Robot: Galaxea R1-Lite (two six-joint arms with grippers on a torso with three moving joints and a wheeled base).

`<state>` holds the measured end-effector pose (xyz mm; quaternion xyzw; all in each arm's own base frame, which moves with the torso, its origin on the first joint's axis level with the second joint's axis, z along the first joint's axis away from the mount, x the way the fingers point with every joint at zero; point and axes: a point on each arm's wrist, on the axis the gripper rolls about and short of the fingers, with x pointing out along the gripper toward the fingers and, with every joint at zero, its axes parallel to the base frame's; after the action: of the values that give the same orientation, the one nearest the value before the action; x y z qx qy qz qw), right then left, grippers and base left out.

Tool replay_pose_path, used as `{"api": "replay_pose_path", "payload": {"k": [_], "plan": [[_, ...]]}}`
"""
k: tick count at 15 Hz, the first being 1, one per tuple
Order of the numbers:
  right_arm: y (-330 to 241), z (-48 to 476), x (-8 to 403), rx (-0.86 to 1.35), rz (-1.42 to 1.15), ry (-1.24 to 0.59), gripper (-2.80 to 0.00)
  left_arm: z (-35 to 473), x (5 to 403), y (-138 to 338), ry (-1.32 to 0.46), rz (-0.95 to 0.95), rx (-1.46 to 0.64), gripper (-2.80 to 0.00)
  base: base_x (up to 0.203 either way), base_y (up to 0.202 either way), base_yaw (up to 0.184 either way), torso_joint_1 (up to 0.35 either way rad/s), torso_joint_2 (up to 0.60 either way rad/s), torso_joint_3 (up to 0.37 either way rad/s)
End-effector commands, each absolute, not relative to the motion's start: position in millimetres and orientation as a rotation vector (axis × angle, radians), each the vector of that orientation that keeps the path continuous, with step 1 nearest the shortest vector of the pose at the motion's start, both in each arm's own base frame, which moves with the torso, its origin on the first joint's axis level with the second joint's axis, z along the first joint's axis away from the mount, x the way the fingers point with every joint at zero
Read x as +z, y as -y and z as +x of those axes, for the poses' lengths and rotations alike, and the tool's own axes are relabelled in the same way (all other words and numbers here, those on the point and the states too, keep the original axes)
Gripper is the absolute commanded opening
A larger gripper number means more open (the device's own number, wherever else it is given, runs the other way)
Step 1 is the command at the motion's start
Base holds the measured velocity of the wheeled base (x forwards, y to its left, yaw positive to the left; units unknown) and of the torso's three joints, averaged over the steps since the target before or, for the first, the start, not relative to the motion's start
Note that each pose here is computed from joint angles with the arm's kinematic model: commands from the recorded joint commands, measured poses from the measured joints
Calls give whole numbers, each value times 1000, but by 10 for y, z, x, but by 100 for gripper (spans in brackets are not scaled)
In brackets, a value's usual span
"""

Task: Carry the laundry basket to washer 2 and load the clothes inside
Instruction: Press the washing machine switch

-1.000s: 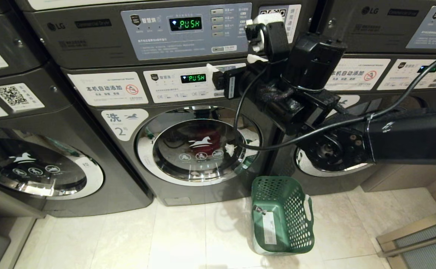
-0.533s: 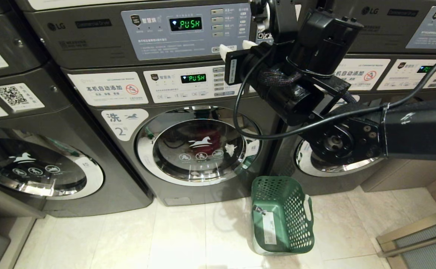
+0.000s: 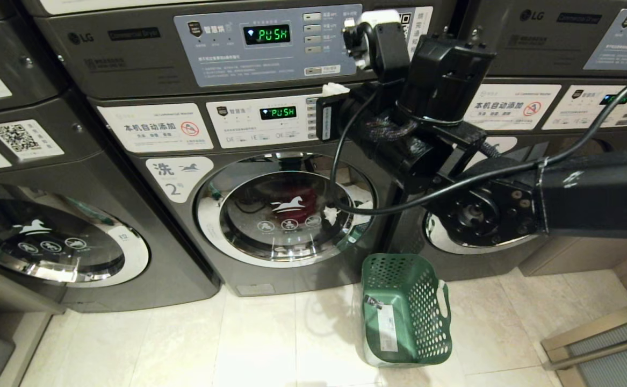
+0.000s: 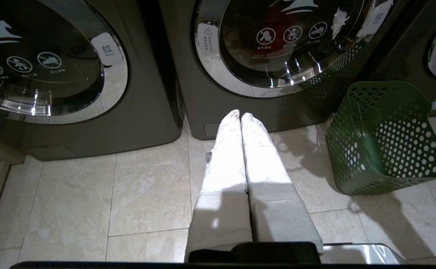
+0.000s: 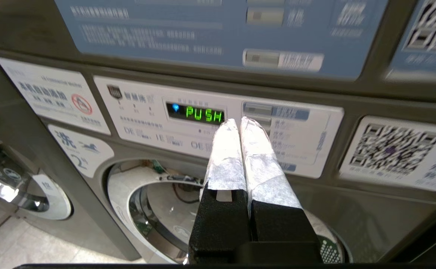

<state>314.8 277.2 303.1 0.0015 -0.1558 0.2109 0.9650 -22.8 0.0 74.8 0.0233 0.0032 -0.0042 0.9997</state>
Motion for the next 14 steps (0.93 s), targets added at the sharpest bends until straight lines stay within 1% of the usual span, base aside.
{"api": "replay_pose_path", "payload": {"k": [1, 3, 6, 10, 14], "plan": [[-2910, 3343, 2708, 422, -14, 271, -280, -227, 744, -1, -8, 46, -9, -280, 0, 0, 0, 0, 0, 0], [-2967, 3474, 2501, 412, -15, 249, -280, -227, 744, -1, -8, 40, -7, -280, 0, 0, 0, 0, 0, 0], [-2971, 3657, 2319, 387, -14, 248, -280, -227, 744, -1, -8, 34, -6, -280, 0, 0, 0, 0, 0, 0], [-2943, 3943, 2181, 345, 11, 318, -280, -227, 746, -1, -6, 32, -5, -280, 0, 0, 0, 0, 0, 0], [-2998, 4040, 2225, 349, 42, 376, -280, -227, 746, -1, -6, 32, -5, -280, 0, 0, 0, 0, 0, 0]]}}
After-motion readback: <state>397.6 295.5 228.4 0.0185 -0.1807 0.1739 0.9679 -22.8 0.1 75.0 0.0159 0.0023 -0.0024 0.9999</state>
